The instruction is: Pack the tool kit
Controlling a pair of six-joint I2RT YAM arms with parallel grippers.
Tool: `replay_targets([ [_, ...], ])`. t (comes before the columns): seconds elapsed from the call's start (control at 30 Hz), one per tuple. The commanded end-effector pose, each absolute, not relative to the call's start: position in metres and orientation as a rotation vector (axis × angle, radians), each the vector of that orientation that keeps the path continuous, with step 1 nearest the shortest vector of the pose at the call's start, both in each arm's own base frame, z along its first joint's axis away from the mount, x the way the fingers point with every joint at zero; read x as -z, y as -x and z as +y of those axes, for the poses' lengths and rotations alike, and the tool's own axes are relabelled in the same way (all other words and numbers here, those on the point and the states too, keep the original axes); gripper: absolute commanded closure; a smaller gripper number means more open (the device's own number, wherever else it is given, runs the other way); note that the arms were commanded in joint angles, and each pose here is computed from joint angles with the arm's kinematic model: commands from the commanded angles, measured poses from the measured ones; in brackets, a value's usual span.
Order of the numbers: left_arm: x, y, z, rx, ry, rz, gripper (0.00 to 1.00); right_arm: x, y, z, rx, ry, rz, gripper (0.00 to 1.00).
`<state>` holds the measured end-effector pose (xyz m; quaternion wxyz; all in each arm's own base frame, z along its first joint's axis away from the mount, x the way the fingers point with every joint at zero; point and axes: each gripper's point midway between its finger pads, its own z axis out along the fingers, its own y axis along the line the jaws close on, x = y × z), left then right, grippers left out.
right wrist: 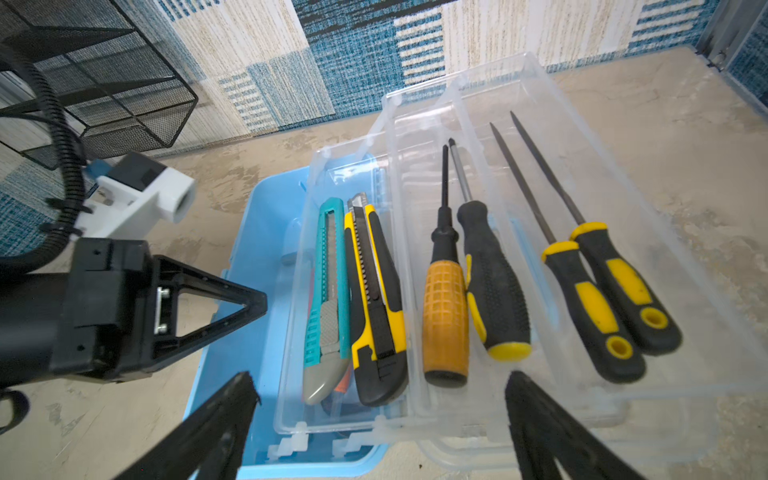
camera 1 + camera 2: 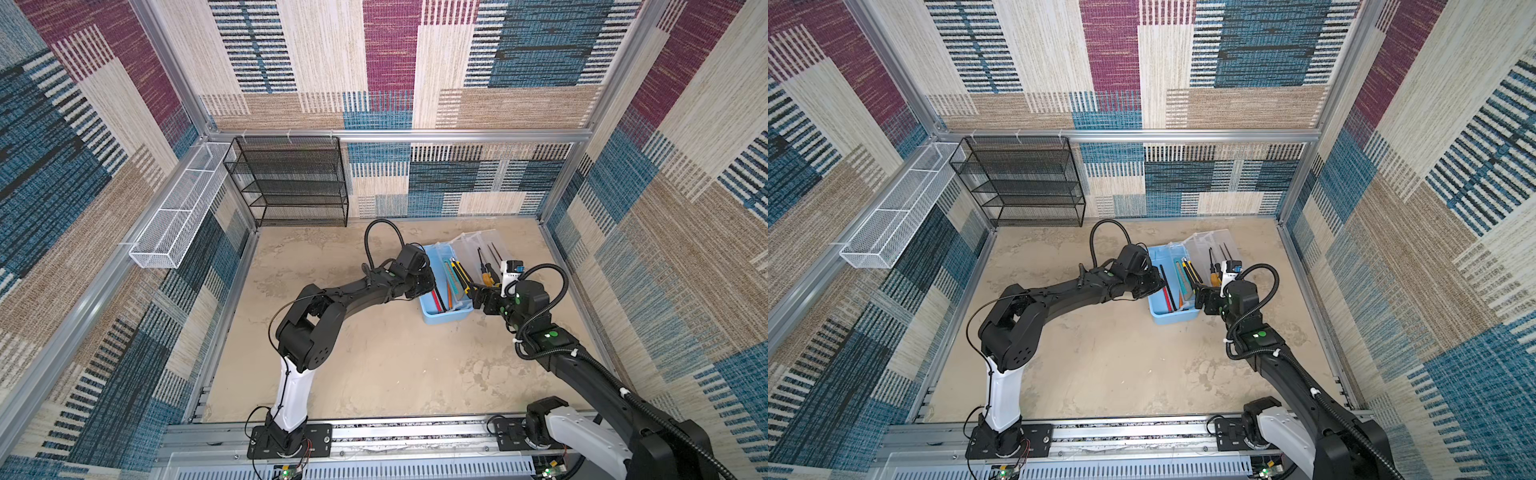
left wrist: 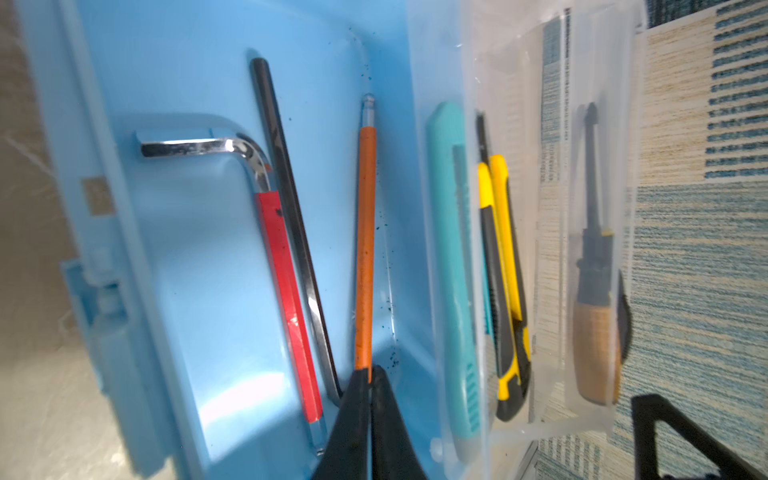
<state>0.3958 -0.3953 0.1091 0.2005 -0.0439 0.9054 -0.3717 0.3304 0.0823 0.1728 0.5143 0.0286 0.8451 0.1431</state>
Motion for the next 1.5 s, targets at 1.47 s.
replay_targets([
  [1.47, -0.085, -0.356, -0.359, 0.777, -0.148, 2.621, 0.67, -0.179, -0.335, 0.057, -0.332, -0.144, 1.996, 0.04],
])
